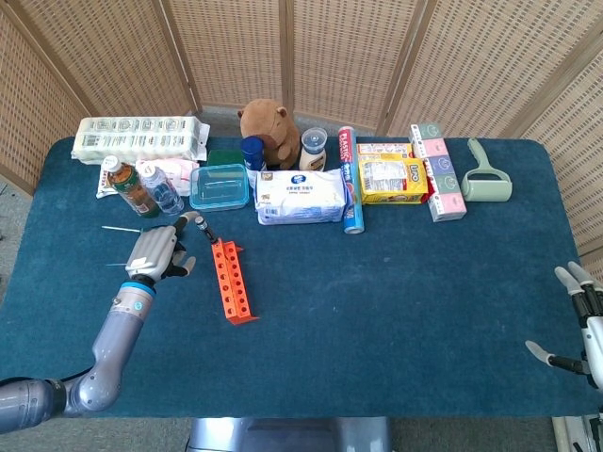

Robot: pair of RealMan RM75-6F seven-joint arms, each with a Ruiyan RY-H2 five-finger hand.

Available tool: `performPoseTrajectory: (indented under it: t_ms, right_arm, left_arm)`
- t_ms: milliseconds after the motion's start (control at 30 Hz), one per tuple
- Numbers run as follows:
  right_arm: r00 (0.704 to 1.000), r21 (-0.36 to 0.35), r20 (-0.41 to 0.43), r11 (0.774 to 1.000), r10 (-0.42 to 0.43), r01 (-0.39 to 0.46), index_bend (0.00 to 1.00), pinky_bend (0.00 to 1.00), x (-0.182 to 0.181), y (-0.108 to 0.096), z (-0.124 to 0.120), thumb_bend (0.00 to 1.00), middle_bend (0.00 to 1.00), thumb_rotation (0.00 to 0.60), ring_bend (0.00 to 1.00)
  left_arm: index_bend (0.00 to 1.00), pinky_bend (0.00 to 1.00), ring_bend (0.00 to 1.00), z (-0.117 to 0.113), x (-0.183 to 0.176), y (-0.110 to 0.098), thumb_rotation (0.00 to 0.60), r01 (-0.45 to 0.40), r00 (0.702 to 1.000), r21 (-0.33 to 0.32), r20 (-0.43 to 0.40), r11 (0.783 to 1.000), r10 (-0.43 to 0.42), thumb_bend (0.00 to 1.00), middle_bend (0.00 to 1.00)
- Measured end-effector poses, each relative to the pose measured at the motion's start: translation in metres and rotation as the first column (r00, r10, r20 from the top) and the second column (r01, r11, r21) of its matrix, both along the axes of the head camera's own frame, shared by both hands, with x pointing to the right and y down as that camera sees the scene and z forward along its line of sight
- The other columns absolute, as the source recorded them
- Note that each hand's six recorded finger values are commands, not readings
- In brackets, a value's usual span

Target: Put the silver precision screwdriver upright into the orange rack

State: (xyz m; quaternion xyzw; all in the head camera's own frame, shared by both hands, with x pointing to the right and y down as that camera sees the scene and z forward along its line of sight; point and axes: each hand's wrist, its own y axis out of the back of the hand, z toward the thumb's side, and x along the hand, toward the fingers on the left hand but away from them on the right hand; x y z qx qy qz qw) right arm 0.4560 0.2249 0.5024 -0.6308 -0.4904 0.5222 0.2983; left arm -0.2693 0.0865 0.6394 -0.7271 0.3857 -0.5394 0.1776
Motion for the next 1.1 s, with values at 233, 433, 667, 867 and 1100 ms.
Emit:
performPoseTrajectory:
  t_ms: [233,433,667,867,1100]
  right_arm:
    - [1.0,0.003,0.006,1.0,0.0,0.0,0.03,0.0,0.001,0.0,-0.002,0.0,0.0,0.6,0.0]
    - [1.0,0.006,0.01,1.0,0.001,-0.001,0.03,0.0,0.001,0.0,-0.003,0.0,0.0,0.6,0.0]
    - [1.0,0.003,0.011,1.0,-0.001,0.001,0.03,0.0,0.0,0.0,-0.002,0.0,0.0,0.599,0.0]
    - [1.0,0.007,0.011,1.0,0.003,-0.003,0.03,0.0,0.001,0.0,-0.003,0.0,0.0,0.6,0.0]
    - [1.0,0.003,0.011,1.0,0.0,0.0,0.03,0.0,0.0,0.0,-0.002,0.0,0.0,0.6,0.0]
  left_arm:
    - [0.11,0.93,0.96,-0.003,0.012,0.004,0.6,-0.025,1.0,0.003,-0.011,1.0,0.025,0.38,0.95]
    - [0.11,0.93,0.96,-0.01,0.021,0.008,0.6,-0.047,0.999,0.016,-0.014,0.999,0.047,0.38,0.95]
    - [0.11,0.93,0.96,-0.017,0.029,0.012,0.6,-0.064,0.998,0.022,-0.018,0.998,0.065,0.38,0.95]
    - [0.11,0.93,0.96,-0.027,0.031,0.009,0.6,-0.067,0.997,0.052,-0.021,0.996,0.068,0.38,0.95]
    - [0.11,0.93,0.96,-0.044,0.028,0.004,0.6,-0.068,0.997,0.108,-0.026,0.992,0.071,0.38,0.94]
